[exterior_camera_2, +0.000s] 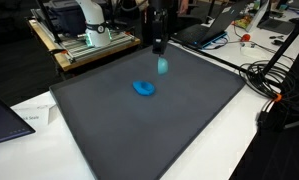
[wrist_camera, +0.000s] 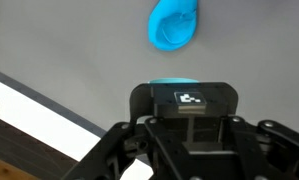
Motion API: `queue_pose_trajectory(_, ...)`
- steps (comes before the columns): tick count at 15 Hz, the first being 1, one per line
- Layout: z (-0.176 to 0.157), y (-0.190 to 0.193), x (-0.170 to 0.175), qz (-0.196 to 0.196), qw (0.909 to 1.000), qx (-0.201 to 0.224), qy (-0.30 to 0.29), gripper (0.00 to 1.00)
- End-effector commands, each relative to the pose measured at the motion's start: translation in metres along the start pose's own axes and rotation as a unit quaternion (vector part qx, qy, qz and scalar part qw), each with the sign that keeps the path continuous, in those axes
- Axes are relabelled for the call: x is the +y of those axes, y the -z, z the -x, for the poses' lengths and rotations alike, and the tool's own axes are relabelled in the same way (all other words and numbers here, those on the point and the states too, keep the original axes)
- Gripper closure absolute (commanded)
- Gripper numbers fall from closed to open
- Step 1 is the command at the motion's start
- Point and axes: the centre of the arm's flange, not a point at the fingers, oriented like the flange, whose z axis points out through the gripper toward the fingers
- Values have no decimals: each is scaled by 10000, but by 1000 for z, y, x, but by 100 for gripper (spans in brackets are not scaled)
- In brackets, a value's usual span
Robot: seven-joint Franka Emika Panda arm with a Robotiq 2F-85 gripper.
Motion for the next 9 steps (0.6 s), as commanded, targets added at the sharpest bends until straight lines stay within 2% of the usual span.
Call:
queue_pose_trajectory(1,-39,-2,1,1,9992,-399,93,78)
queue_pose_trajectory(9,-89,-24,5,51,9937,-1100,210,78)
